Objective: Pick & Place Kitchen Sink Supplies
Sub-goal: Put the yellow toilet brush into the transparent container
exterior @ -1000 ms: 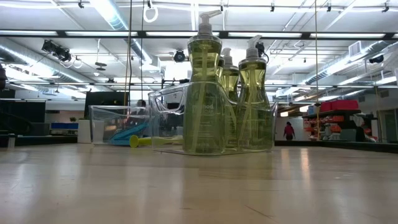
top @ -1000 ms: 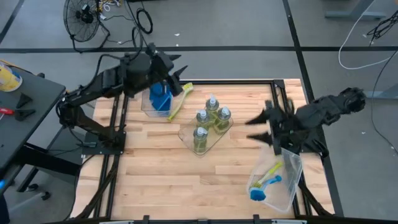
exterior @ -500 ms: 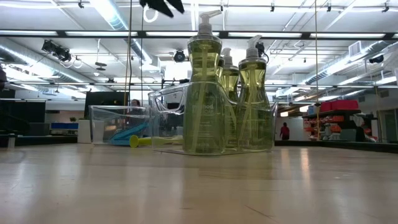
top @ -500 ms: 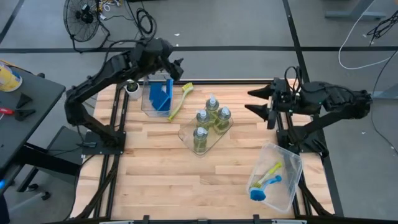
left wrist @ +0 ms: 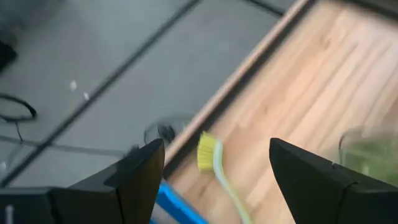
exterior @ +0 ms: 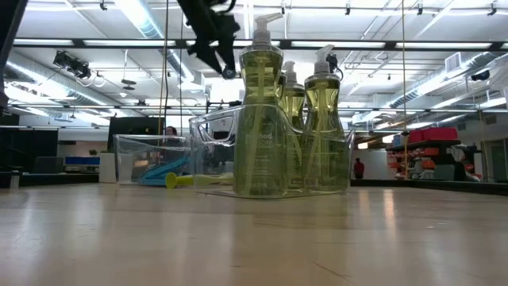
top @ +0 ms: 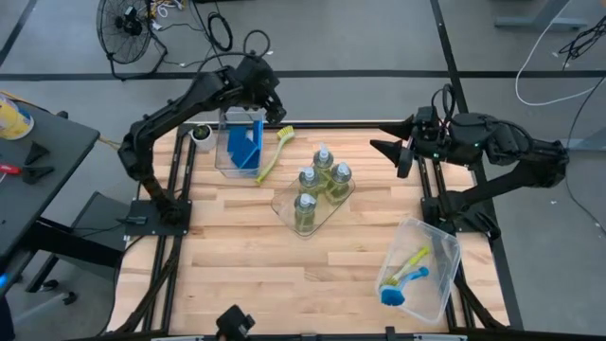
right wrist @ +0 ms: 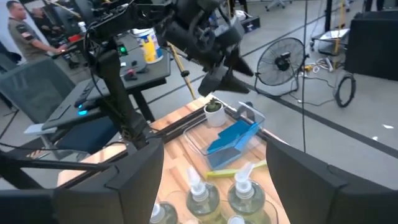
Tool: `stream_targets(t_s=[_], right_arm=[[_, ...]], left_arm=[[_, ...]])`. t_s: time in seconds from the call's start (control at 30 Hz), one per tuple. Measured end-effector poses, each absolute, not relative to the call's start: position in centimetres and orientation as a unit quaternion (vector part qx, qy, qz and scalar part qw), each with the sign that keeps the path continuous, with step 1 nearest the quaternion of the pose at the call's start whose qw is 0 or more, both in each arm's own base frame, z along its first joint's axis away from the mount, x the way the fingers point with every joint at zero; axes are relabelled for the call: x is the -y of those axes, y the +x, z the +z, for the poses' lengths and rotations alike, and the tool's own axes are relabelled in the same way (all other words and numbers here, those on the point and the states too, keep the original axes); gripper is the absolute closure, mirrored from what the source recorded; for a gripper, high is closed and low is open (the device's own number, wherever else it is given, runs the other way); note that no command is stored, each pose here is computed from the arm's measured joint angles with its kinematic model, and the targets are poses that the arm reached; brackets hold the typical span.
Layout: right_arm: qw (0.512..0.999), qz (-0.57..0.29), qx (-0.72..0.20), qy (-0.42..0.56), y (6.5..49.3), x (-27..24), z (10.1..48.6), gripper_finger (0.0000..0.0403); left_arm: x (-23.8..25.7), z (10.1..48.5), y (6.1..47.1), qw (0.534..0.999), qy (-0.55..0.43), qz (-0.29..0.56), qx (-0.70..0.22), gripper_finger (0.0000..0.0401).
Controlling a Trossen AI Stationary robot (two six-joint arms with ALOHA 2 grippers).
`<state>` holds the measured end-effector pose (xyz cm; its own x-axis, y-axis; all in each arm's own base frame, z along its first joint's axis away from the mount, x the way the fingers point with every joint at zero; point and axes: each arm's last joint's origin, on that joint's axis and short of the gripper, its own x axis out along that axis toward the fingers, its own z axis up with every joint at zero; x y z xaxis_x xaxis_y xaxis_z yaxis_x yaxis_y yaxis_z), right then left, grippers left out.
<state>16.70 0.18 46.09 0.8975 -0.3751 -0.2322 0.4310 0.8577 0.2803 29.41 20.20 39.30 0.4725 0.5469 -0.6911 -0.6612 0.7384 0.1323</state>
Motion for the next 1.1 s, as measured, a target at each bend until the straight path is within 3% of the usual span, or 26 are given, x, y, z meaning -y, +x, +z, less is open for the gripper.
stream_targets(t_s=[0.6, 1.1], right_arm=[[0.954, -0.228, -0.105, 0.16, 18.0, 1.0, 45.5, 0.0117], [0.961, -0.213, -0.109, 0.137, 18.1, 0.9, 45.5, 0.0117]], left_arm=[[-24.4, 29.5, 32.9, 0.789, -0.143, 0.296, -0.519, 0.0106], [-25.6, 23.0, 35.1, 0.744, -0.2, 0.282, -0.572, 0.0106]])
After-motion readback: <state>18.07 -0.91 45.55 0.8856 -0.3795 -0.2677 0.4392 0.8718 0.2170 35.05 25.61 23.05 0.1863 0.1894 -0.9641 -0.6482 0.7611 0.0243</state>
